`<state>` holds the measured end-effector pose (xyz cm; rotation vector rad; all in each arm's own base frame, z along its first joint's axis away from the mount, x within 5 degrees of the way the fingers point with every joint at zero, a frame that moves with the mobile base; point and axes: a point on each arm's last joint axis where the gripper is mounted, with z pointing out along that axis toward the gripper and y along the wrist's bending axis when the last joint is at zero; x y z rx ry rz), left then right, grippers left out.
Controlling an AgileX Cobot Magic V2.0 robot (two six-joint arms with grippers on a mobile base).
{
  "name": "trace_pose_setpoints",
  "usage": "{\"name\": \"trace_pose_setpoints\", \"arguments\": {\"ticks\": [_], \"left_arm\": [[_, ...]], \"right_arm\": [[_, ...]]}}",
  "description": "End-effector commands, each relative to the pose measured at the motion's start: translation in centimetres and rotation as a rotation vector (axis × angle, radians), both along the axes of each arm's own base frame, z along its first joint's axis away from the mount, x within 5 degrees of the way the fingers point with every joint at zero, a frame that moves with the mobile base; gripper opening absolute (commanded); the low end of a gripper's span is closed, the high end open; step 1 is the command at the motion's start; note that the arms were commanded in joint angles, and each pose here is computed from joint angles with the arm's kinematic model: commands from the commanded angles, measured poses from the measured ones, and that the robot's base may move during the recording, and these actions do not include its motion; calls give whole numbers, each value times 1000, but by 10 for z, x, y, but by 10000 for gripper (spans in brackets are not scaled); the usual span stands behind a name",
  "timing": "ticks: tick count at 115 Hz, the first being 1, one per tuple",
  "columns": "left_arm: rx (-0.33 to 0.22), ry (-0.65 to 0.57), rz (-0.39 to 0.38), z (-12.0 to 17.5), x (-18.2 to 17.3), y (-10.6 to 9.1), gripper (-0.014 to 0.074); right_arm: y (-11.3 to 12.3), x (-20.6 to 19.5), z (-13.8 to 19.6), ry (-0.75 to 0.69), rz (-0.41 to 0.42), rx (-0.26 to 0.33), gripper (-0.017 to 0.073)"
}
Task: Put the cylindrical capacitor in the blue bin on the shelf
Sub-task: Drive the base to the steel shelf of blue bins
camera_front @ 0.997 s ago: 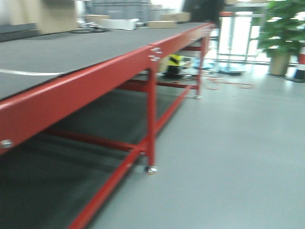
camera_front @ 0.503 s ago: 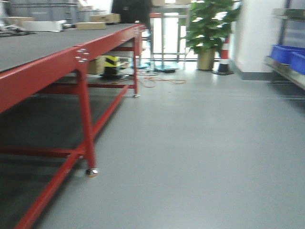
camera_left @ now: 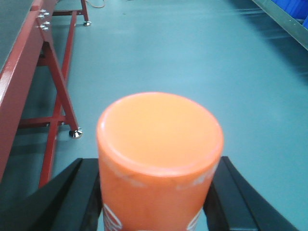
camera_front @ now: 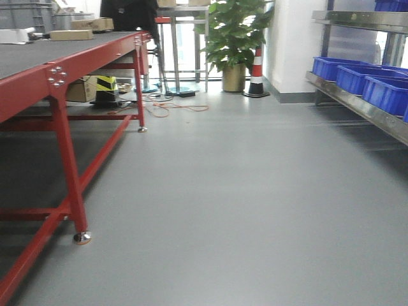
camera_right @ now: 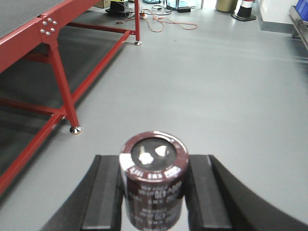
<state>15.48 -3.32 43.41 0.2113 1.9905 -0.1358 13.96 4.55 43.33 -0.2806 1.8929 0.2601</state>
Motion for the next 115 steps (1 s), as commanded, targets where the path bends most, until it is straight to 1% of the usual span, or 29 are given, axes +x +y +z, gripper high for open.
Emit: {"name": "trace_pose_setpoints", "arguments": {"ticks": [1, 115], "left_arm": [[-4, -19, -7, 2, -1, -1, -111], [-4, -19, -7, 2, -1, -1, -111]], "right_arm": [[-1, 0, 2, -25, -4, 5, -162], [-1, -1, 2, -28, -4, 6, -162]]}}
